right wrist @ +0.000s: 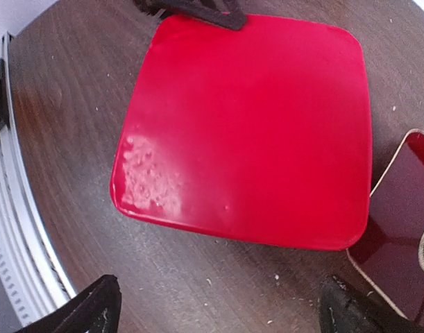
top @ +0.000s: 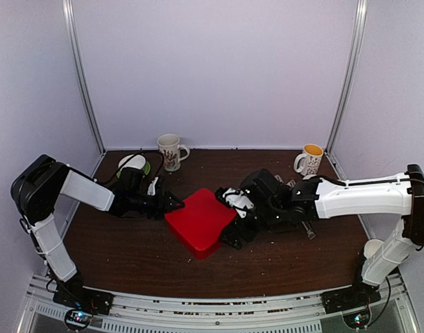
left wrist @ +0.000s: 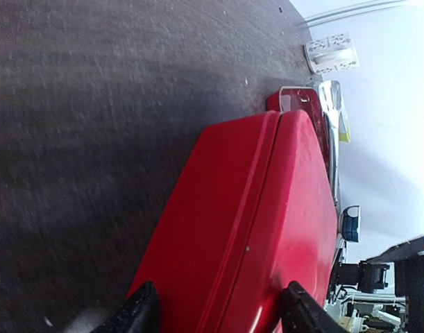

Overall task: Pack the chocolate
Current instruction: Press the box lid onto the packing box.

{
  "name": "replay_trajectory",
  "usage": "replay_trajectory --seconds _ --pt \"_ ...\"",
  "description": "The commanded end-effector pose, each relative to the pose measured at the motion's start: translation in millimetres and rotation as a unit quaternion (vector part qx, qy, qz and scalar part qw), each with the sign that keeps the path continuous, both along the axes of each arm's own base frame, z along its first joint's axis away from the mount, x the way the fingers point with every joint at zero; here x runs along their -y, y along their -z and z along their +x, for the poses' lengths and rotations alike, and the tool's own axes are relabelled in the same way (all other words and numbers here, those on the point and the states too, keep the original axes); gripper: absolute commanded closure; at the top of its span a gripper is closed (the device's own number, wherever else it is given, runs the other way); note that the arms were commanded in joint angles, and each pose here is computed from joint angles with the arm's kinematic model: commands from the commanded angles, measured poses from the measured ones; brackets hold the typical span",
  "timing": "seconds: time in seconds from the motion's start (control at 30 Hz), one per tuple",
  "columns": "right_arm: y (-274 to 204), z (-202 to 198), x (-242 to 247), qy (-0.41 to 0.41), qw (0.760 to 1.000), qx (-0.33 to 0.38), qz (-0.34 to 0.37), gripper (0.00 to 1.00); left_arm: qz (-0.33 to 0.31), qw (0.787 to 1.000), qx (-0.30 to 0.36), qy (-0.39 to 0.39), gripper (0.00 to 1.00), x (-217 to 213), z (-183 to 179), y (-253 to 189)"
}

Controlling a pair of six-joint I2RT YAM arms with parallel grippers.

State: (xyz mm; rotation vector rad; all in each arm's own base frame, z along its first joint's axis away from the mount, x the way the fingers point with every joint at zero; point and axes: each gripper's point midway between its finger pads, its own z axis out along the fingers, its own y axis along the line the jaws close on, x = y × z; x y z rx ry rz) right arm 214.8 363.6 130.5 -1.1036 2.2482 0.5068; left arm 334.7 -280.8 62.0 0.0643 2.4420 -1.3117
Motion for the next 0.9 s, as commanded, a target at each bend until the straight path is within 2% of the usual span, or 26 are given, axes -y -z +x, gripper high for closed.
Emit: replay_trajectory --seconds 0.0,0.1,0.27,0.47,0.53,0.63,0.73,0.87 --pt "3 -6 0 0.087 0.976 -0.163 0.117 0.00 -0.007 0.998 -0.061 -0.025 0.39 5 -37 19" --pt "9 0 -4 0.116 0.950 -0.235 0.170 0.00 -0.023 0.997 -0.062 -0.036 0.39 10 -47 14" --pt "24 19 -2 0.179 0.919 -0.289 0.199 0.02 -0.042 0.995 -0.067 -0.055 0.39 22 -62 3" --pt "35 30 3 0.223 0.878 -0.340 0.251 0.21 -0.026 0.996 -0.050 -0.068 0.39 27 -69 -13" --pt "33 32 -1 0.222 0.875 -0.346 0.258 0.28 0.002 0.997 -0.036 -0.066 0.37 24 -64 -15" --pt "30 34 -4 0.219 0.876 -0.347 0.254 0.35 0.039 0.998 -0.017 -0.049 0.26 23 -56 -20" --pt "34 36 0 0.228 0.883 -0.340 0.231 0.34 0.057 0.998 -0.001 -0.031 0.20 21 -47 -26" --pt "43 40 3 0.240 0.892 -0.332 0.194 0.34 0.064 0.998 0.002 -0.004 0.20 19 -35 -25"
